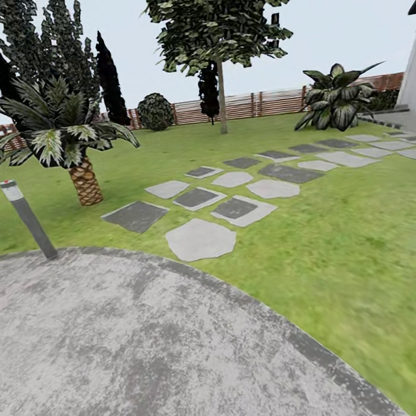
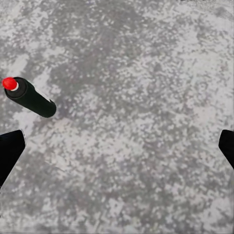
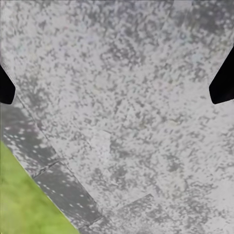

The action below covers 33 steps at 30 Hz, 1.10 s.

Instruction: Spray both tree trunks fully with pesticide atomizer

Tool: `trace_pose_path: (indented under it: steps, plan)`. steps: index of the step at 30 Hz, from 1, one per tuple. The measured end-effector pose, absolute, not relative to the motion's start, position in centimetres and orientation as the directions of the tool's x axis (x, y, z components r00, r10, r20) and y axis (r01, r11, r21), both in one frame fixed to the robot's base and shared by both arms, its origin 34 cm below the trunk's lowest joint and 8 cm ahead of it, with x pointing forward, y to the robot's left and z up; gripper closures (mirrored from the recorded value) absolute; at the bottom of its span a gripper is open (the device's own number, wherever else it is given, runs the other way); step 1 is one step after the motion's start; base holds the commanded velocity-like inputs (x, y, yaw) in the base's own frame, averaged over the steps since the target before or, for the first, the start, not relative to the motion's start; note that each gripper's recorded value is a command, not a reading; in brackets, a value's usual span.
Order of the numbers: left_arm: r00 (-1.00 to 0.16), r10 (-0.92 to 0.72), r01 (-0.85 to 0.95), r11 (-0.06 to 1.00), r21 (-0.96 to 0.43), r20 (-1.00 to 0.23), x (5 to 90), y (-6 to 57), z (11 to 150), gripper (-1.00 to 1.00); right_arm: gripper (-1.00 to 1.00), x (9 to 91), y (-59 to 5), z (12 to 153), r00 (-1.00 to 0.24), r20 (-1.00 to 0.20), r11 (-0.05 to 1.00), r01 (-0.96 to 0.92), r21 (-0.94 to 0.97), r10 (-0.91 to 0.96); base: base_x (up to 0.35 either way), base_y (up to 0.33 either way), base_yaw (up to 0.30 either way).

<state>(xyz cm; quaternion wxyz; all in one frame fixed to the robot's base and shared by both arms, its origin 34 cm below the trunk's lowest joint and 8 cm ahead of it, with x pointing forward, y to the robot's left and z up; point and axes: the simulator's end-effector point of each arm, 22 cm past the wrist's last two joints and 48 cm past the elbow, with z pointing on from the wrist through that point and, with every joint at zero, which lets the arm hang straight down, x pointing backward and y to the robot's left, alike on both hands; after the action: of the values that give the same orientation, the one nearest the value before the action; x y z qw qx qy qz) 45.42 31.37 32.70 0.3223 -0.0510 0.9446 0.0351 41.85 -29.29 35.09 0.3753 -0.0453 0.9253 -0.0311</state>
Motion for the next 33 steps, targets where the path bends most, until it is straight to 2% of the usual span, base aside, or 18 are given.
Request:
trace_pose_path:
  steps: [22, 33]
  plan:
    - [-0.787, -0.074, -0.12, 0.992, 0.033, -0.612, 45.41, 31.38, 32.68, -1.0, -1.0, 41.96, -29.21, 35.15, -0.712, -0.694, 0.994, -0.06, -0.09, -0.105, 0.008, -0.007, 0.277]
    - [-0.793, -0.075, -0.12, 0.992, 0.034, -0.604, 45.08, 31.39, 32.34, -1.0, -1.0, 41.85, -29.19, 34.98, -0.717, -0.69, 0.994, -0.06, -0.089, -0.105, 0.0, 0.0, 0.196]
